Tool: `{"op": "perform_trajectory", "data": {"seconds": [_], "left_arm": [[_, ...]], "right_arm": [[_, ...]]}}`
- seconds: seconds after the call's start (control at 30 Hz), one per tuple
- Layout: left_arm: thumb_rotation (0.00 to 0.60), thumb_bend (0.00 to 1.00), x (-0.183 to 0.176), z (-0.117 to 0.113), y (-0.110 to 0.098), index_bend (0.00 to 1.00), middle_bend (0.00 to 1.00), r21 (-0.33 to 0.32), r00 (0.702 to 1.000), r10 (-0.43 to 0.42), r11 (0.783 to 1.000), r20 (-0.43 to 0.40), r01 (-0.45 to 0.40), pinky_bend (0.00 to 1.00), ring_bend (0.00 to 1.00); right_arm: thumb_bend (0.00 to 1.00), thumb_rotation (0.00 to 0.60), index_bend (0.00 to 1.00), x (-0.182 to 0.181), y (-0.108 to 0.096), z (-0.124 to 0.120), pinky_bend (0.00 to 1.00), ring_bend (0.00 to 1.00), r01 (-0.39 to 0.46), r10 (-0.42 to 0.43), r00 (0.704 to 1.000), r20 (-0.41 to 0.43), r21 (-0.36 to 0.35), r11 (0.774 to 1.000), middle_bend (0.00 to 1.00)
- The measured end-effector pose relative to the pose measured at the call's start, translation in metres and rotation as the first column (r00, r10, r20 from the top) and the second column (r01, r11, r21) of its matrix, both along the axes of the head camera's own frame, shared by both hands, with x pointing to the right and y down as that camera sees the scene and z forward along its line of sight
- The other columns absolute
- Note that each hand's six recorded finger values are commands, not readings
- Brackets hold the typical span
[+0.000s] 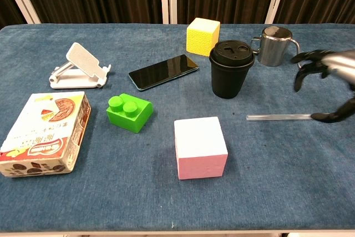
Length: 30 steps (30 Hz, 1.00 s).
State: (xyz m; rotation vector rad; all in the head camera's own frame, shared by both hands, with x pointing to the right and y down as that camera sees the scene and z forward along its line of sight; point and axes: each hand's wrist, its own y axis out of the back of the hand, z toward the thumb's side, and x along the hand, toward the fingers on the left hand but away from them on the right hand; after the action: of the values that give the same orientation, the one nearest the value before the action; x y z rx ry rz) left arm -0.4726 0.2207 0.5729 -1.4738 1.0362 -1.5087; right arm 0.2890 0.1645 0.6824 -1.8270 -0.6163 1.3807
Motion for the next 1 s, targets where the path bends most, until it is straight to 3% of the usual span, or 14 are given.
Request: {"op": "perform_trajectory", "data": {"seconds": [0.47,1.0], "left_arm": [[0.6,0.0,-0.004,0.005,0.002,0.0,0.04,-0.011,1.0,-0.007,1.0,0.004,0.007,0.0,0.0],[0.6,0.0,-0.008,0.008,0.004,0.0,0.04,-0.014,1.0,-0.017,1.0,0.01,0.017,0.0,0.0]], "right_arm": [[0.48,0.6,0.51,-0.021,-0.001,0.033,0.31,0.13,0.108,-0.107,0.987,-0.121,0.004,0.994,0.16],[0.54,0.6,0.55,-0.027,0.002,0.04,0.3,0.13,0.149,-0.146,0.977,-0.158,0.008,0.989,0.17]]}}
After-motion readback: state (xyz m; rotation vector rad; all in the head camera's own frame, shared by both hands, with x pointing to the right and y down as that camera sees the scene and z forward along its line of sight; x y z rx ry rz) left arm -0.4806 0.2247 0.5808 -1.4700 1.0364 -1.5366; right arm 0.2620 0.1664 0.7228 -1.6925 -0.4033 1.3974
